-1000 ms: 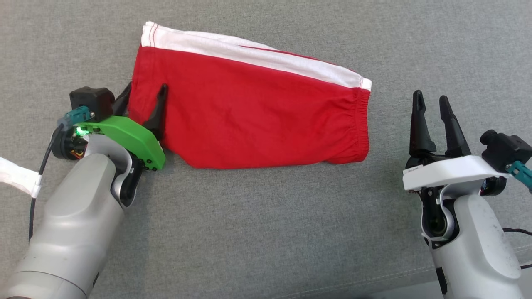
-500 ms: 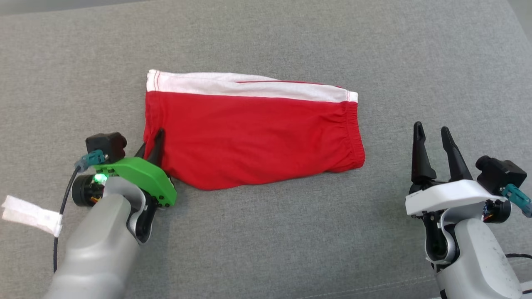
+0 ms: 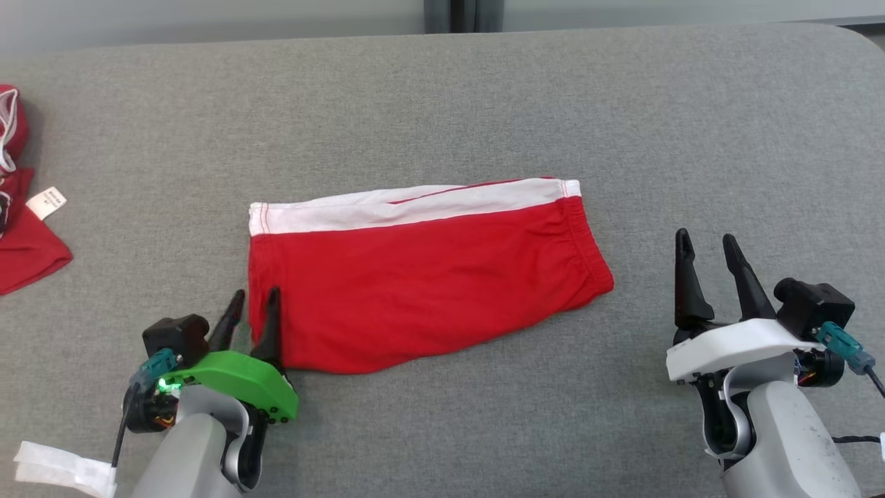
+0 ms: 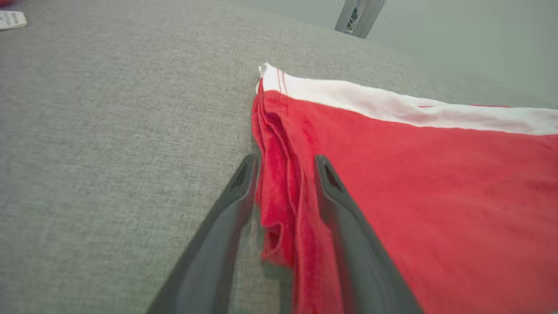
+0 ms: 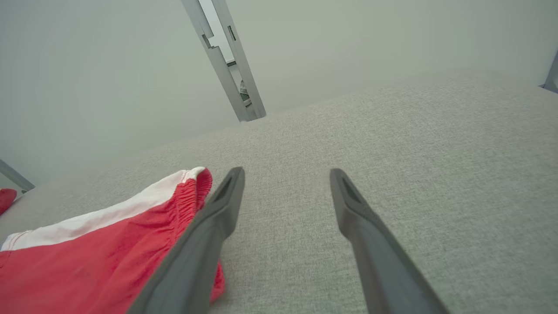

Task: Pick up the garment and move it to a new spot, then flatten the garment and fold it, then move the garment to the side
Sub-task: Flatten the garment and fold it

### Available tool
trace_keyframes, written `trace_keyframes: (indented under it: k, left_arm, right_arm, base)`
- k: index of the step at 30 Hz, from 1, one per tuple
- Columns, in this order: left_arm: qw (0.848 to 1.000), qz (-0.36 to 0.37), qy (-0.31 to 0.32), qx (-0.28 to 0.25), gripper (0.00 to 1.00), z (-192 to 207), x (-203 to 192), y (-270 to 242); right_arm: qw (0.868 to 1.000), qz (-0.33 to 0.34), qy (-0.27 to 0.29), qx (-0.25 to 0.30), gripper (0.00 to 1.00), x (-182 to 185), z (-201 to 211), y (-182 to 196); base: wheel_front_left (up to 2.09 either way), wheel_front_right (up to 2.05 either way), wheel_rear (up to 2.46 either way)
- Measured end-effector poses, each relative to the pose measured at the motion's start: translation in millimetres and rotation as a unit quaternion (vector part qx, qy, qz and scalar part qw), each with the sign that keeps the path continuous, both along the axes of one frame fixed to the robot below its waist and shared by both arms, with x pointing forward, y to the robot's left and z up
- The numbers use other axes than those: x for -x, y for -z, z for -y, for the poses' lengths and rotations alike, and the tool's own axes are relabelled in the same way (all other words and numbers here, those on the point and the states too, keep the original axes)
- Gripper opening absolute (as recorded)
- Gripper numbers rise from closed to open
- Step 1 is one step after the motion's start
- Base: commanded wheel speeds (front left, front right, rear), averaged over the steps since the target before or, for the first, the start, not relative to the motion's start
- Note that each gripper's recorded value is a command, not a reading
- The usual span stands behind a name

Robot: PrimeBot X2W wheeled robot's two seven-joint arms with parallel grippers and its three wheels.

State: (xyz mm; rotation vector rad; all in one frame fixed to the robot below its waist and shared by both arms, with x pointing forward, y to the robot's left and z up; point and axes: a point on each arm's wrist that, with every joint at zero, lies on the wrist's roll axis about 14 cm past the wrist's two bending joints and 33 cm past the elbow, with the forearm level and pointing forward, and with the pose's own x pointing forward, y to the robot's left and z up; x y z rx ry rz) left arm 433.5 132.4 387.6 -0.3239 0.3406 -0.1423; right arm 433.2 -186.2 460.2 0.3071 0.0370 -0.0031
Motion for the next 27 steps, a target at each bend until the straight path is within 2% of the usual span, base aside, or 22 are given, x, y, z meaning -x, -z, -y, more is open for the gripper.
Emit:
trace_keyframes:
  k: [6,10,19,27]
  left_arm:
    - [0.994,0.072,-0.023,-0.073,1.0,-29.9,-5.2,-36.7]
    - [0.99,0.087,-0.029,-0.107,1.0,-36.8,10.2,-42.5]
    - [0.987,0.09,-0.05,-0.122,1.0,-45.3,57.6,-44.1]
    - [0.986,0.101,-0.062,-0.116,1.0,-47.8,79.7,-51.8]
  right_arm:
    - [0.999,0.017,-0.038,0.032,1.0,-2.9,-21.9,-11.4]
    - [0.996,0.038,-0.062,0.059,1.0,-2.3,-35.7,-25.2]
    - [0.995,0.032,-0.075,0.063,1.0,24.3,-43.3,-24.8]
    - [0.996,0.019,-0.077,0.049,1.0,44.1,-45.5,-18.1]
  base:
    - [0.0,0.0,0.0]
    - [0.0,0.0,0.0]
    - [0.0,0.0,0.0]
    - [0.0,0.0,0.0]
